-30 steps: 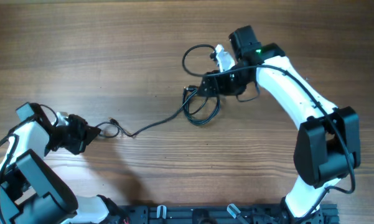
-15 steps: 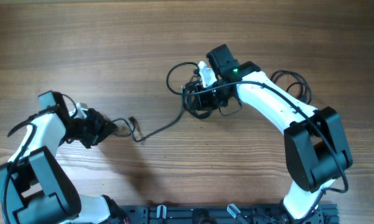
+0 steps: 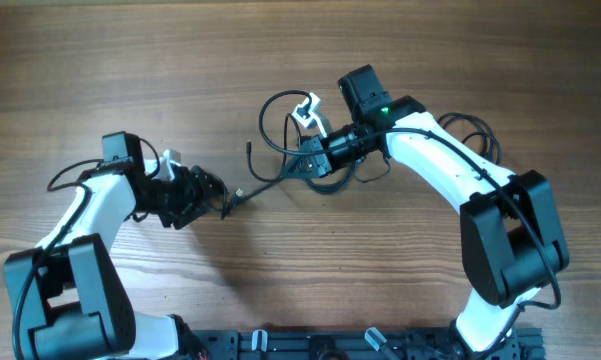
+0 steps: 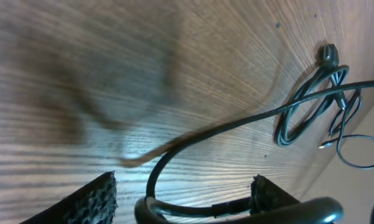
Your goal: Untangle cables
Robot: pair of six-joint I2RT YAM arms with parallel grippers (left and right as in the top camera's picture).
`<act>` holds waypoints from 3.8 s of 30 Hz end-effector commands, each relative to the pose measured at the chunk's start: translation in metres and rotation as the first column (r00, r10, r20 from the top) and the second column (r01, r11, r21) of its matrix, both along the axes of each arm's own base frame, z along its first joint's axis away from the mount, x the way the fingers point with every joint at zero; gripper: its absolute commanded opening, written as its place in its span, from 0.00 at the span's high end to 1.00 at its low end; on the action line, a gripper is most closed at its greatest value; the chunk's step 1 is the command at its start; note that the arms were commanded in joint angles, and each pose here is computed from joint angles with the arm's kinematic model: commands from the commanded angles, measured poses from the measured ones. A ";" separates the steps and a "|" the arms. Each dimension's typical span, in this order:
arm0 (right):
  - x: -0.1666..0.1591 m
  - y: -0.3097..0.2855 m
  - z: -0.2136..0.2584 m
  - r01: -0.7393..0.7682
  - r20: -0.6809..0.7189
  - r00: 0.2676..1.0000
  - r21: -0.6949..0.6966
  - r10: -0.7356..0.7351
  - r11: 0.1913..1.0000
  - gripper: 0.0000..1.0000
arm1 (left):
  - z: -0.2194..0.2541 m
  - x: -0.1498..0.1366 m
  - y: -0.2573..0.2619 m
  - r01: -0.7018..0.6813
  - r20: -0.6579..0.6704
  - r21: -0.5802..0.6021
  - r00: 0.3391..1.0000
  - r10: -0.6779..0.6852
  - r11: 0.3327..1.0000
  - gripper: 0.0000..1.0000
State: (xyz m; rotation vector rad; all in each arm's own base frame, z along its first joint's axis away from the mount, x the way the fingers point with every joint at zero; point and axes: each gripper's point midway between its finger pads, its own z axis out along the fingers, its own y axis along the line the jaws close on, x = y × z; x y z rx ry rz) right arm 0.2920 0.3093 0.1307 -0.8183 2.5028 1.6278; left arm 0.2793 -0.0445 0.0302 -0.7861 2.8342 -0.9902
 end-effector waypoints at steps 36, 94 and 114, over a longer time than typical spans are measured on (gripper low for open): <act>-0.034 0.064 -0.028 0.000 0.093 0.996 -0.195 0.018 0.981 0.40 | 0.063 0.031 -0.037 0.106 0.262 -0.375 0.965 -0.004 0.921 0.21; -0.047 0.054 0.130 -0.041 0.371 0.928 0.041 0.023 0.998 0.96 | 0.022 0.020 0.070 -0.343 0.022 -0.187 0.935 0.353 0.920 0.61; 0.100 -0.314 0.122 0.897 0.506 0.442 -0.234 -0.741 0.375 0.96 | 0.017 0.017 0.073 -0.352 0.011 -0.152 0.934 0.357 0.924 0.59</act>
